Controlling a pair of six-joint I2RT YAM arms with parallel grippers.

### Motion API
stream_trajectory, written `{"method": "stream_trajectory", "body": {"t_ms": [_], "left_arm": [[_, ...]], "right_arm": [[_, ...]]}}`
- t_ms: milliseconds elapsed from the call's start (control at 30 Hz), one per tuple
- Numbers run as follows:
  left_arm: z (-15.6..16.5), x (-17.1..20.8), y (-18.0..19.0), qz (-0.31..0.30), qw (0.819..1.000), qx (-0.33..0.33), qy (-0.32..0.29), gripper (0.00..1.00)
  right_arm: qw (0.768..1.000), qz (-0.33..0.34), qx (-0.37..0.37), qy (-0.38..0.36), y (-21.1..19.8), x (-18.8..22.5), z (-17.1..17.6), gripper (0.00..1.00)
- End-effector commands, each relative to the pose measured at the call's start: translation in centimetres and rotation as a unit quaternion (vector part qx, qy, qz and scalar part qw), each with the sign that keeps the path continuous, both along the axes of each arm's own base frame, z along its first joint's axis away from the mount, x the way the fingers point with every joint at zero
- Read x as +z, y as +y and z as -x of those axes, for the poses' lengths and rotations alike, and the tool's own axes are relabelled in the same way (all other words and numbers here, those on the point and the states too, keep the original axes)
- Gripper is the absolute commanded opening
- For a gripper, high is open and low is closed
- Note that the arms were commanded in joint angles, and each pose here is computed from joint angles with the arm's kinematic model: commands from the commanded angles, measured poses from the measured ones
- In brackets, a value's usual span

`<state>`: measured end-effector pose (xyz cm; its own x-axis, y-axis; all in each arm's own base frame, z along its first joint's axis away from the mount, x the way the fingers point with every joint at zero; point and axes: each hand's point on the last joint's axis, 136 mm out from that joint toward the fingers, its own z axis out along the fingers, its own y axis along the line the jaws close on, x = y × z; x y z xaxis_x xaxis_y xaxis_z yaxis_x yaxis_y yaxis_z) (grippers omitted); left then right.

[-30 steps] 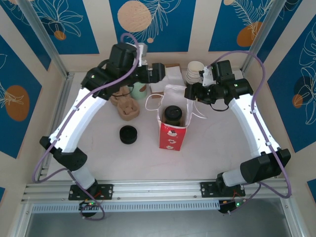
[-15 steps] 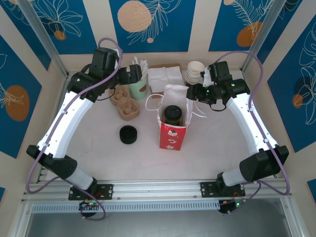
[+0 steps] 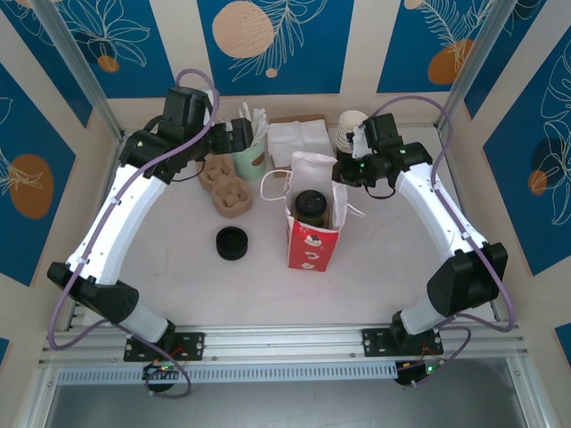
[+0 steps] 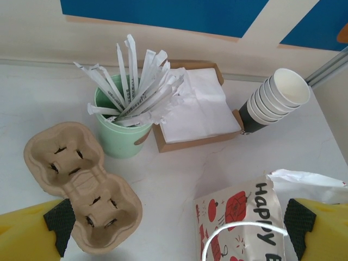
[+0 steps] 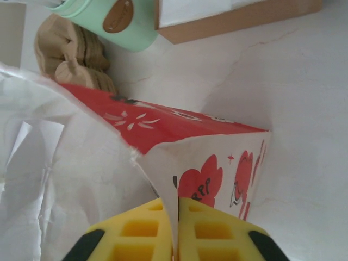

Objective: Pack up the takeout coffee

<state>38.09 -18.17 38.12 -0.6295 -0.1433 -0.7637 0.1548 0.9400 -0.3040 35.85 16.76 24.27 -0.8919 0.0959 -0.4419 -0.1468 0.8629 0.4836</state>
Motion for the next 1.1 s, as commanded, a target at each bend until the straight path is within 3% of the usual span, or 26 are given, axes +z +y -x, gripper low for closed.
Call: {"method": "stream_trajectory", "body": {"t_ms": [0, 100, 600, 1067], "left_arm": [[0.2, 0.4, 0.4, 0.001, 1.000, -0.008, -0.011, 1.00], [0.1, 0.5, 0.5, 0.005, 1.000, -0.003, -0.012, 1.00], [-0.6, -0.1, 0.4, 0.015, 1.000, 0.014, -0.007, 1.00], [-1.7, -1.3, 0.3, 0.013, 0.999, 0.033, 0.013, 1.00]], "right_arm": [[0.998, -0.034, 0.047, -0.040, 1.5, 1.6, 0.8, 0.04], [0.994, -0.051, 0.071, -0.066, 2.2, 2.6, 1.5, 0.00], [0.985, -0.079, 0.115, -0.102, 3.4, 4.3, 4.4, 0.00], [0.990, -0.084, 0.096, -0.052, 3.8, 2.8, 2.0, 0.00]]}}
